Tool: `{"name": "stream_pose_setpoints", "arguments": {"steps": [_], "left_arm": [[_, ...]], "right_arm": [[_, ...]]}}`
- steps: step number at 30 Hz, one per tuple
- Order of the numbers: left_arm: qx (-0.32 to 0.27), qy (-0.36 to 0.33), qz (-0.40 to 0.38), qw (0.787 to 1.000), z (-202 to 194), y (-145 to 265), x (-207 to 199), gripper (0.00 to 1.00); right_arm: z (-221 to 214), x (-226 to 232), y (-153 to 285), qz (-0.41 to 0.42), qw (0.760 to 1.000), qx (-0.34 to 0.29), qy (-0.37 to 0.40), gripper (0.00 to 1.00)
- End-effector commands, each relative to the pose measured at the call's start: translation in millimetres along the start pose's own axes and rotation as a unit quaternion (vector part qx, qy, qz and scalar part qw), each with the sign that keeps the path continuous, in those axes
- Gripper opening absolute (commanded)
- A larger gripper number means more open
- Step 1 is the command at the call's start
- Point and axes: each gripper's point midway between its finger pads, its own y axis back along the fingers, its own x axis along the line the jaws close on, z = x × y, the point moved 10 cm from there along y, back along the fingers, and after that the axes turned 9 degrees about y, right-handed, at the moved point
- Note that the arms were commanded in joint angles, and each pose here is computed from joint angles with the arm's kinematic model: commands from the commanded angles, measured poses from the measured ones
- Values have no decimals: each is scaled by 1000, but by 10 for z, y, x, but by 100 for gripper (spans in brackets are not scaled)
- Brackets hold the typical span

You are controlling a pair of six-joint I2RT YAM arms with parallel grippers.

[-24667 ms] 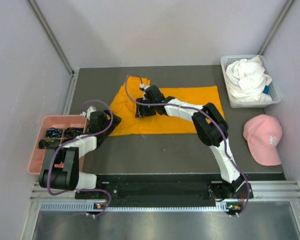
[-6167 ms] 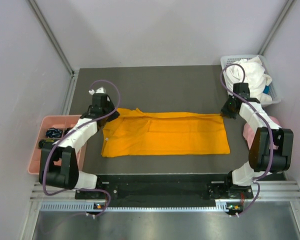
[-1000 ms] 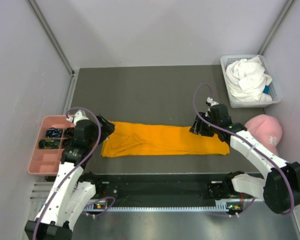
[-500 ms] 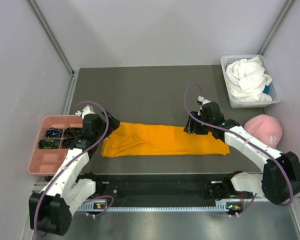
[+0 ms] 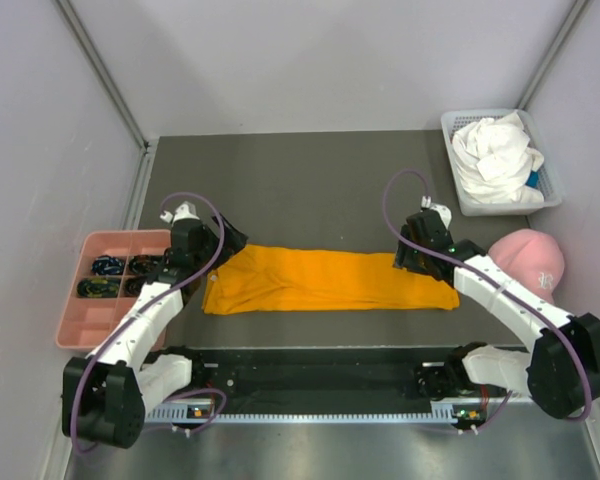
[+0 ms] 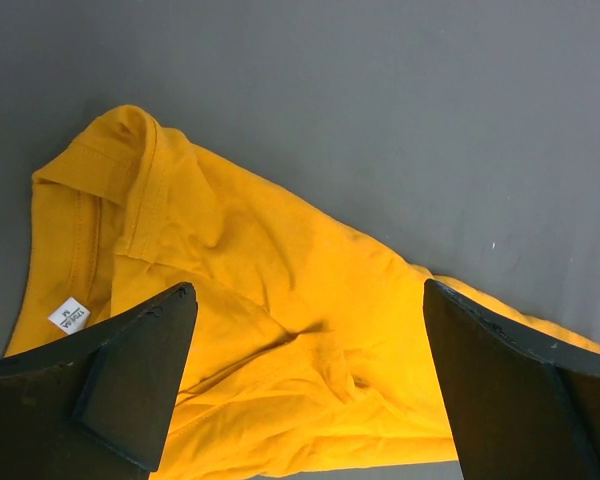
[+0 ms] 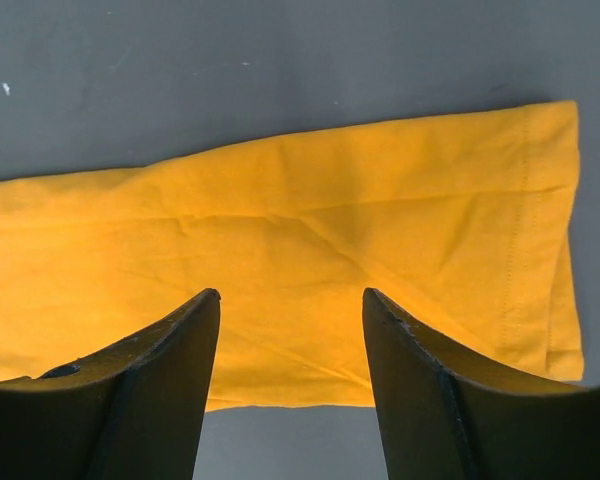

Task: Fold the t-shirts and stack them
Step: Fold the other side of the tshirt into a rectangle

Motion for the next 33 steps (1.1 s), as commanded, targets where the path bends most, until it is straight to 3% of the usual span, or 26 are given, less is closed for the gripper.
{"name": "stream_pose_setpoints", "arguments": {"steps": [1,10,18,24,26,33], "left_arm": [[-10,-16,-29,999,89,26,-127,99],[49,-6,-29,998,-116,272,-27,99],[75,-13,-17,997,-311,734,149,99],[29,3,-2,1000,-310,779,209,98],[-5,0,38,999,-259,680,272,99],[-89,3,58,994,-54,260,178,99]], "right_arm": [[160,-11,76,-22,999,-32,-21,59],[394,82,-124,-22,999,-34,13,59],[672,315,-493,-1,999,-24,26,60],[767,444,-632,30,999,-5,34,60],[758,454,-598,41,999,-8,31,61],[670,387,-524,39,999,-7,35,61]]}}
